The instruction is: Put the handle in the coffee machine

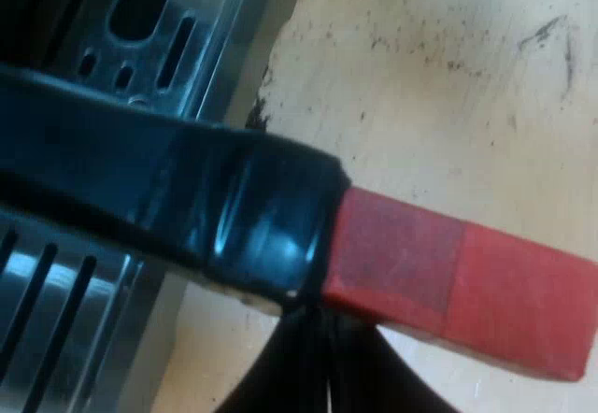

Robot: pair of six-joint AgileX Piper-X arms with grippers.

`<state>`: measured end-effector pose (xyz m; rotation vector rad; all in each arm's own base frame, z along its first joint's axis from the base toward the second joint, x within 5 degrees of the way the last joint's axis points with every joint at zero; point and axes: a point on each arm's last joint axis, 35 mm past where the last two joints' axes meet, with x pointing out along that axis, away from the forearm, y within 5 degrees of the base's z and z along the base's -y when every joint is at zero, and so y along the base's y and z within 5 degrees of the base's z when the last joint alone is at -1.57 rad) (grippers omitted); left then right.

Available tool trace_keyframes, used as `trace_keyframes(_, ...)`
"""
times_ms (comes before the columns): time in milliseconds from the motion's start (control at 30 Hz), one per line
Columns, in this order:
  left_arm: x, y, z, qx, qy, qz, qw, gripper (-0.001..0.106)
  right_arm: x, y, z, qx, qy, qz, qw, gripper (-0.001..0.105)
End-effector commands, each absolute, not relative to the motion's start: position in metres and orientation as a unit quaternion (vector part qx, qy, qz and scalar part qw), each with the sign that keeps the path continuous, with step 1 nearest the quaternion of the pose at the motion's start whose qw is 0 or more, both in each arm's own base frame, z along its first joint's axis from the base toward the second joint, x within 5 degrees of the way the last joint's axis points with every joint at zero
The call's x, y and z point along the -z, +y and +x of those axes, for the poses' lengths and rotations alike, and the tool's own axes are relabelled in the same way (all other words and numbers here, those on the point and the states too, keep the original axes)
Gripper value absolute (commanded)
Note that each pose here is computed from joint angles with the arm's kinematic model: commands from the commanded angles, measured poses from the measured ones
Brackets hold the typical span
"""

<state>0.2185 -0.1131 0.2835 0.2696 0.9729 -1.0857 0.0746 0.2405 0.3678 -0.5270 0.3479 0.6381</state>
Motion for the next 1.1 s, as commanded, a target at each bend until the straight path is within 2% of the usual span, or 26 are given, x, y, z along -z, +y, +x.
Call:
trace_keyframes(33, -0.306, -0.127, 0.223, 0.566, 0.344, 0.092, 0.744, 0.000, -0.376, 0.237, 0.074, -0.311, 0.161, -0.246, 0.904, 0.059)
trace_keyframes(167, -0.309, -0.129, 0.227, 0.564, 0.330, 0.082, 0.752, 0.000, -0.376, 0.237, 0.074, -0.310, 0.162, -0.247, 0.904, 0.059)
trace_keyframes(333, -0.307, -0.125, 0.225, 0.541, 0.359, 0.077, 0.756, 0.000, -0.375, 0.237, 0.074, -0.315, 0.163, -0.246, 0.902, 0.059)
trace_keyframes(467, -0.309, -0.106, 0.219, 0.494, 0.385, 0.099, 0.773, 0.000, -0.375, 0.238, 0.073, -0.337, 0.171, -0.242, 0.894, 0.059)
trace_keyframes(833, -0.352, -0.046, 0.184, 0.390, 0.337, 0.075, 0.854, 0.003, -0.373, 0.234, 0.091, -0.361, 0.199, -0.220, 0.884, 0.059)
trace_keyframes(900, -0.365, -0.037, 0.169, 0.364, 0.314, 0.076, 0.874, 0.015, -0.373, 0.234, 0.093, -0.381, 0.208, -0.212, 0.876, 0.059)
trace_keyframes(933, -0.368, -0.035, 0.167, 0.358, 0.312, 0.076, 0.877, 0.018, -0.373, 0.234, 0.094, -0.386, 0.210, -0.210, 0.873, 0.059)
trace_keyframes(1000, -0.383, -0.029, 0.154, 0.337, 0.288, 0.081, 0.893, 0.038, -0.373, 0.234, 0.094, -0.389, 0.211, -0.210, 0.872, 0.059)
trace_keyframes(1100, -0.404, -0.024, 0.140, 0.312, 0.257, 0.066, 0.912, 0.053, -0.374, 0.233, 0.096, -0.386, 0.209, -0.212, 0.873, 0.059)
